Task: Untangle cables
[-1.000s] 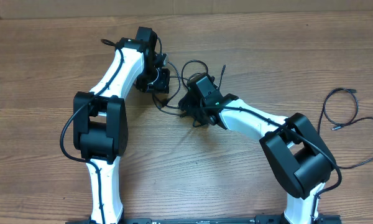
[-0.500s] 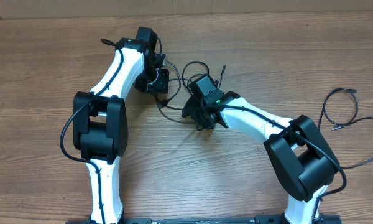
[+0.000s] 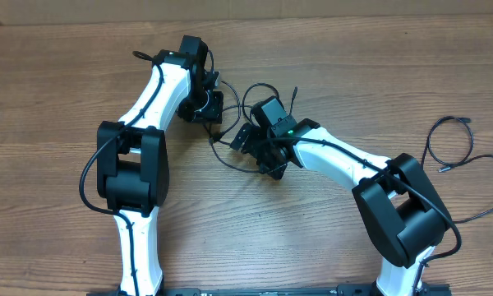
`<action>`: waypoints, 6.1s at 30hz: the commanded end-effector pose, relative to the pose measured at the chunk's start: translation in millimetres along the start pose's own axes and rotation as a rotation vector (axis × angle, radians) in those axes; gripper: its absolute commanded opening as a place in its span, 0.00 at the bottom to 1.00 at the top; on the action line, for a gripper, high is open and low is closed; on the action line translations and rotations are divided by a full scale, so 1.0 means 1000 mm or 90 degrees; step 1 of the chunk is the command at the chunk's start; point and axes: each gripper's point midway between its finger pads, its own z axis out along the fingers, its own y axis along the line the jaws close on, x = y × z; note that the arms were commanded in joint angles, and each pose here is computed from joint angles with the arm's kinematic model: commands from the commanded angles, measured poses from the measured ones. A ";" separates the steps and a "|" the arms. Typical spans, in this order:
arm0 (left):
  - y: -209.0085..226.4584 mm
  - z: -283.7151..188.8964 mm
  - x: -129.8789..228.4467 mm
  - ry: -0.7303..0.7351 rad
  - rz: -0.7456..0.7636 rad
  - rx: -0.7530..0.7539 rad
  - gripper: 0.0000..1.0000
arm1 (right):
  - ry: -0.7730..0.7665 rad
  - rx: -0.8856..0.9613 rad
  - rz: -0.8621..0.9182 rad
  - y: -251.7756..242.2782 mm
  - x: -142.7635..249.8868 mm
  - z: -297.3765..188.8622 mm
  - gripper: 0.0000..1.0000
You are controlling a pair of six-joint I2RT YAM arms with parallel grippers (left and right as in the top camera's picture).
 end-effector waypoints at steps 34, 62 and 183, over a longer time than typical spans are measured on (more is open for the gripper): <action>0.001 0.003 -0.001 0.001 -0.008 -0.006 0.30 | 0.006 0.147 0.107 -0.068 0.011 0.022 0.73; 0.001 0.003 -0.001 0.001 -0.008 -0.006 0.04 | 0.005 0.145 0.106 -0.067 0.010 0.022 0.72; -0.026 -0.001 0.001 0.006 0.040 0.115 0.04 | -0.105 0.314 0.065 -0.085 -0.027 0.042 0.04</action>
